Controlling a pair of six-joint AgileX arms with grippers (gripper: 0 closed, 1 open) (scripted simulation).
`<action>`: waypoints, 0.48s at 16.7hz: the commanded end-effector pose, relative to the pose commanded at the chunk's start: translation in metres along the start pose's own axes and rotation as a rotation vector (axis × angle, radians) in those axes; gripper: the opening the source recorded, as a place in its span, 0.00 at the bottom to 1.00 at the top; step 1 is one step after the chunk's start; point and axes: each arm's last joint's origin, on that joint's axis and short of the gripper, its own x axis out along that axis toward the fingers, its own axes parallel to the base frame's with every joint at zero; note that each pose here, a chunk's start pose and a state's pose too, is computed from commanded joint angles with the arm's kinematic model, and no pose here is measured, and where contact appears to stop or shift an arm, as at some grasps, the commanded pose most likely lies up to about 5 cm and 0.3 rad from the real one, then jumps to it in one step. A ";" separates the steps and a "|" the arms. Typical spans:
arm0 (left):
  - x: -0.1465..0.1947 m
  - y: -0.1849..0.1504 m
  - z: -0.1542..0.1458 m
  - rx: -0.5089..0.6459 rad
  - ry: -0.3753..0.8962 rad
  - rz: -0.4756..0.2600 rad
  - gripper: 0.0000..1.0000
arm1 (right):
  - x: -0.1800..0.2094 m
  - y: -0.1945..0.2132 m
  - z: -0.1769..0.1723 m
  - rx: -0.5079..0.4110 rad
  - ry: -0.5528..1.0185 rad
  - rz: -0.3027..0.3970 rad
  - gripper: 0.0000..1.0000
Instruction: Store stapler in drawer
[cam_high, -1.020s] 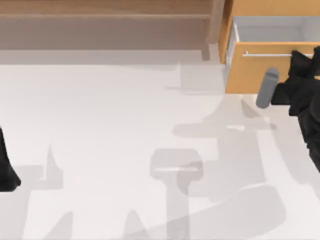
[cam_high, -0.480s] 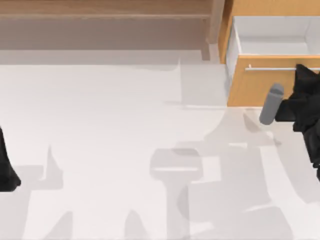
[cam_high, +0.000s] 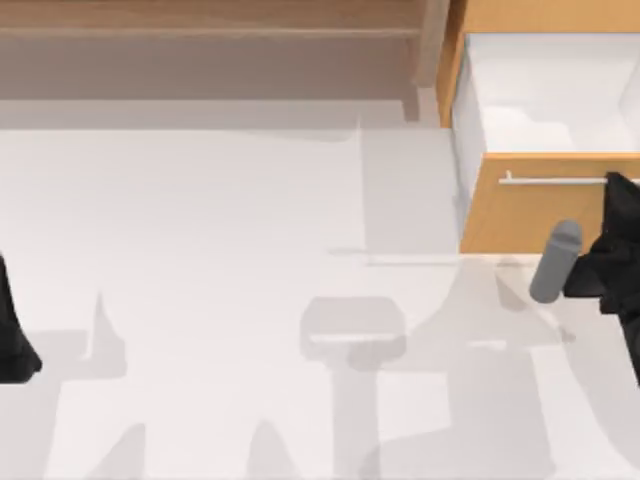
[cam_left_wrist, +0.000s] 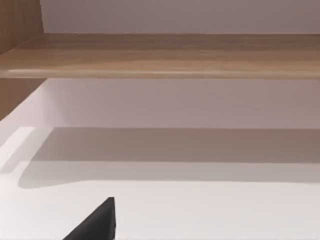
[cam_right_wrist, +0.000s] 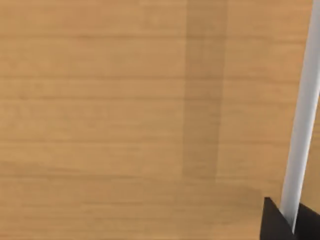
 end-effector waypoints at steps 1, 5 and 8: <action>0.000 0.000 0.000 0.000 0.000 0.000 1.00 | -0.004 -0.001 0.000 0.002 0.000 -0.005 0.00; 0.000 0.000 0.000 0.000 0.000 0.000 1.00 | -0.006 -0.001 0.000 0.003 0.000 -0.007 0.00; 0.000 0.000 0.000 0.000 0.000 0.000 1.00 | -0.006 -0.001 0.000 0.003 0.000 -0.007 0.23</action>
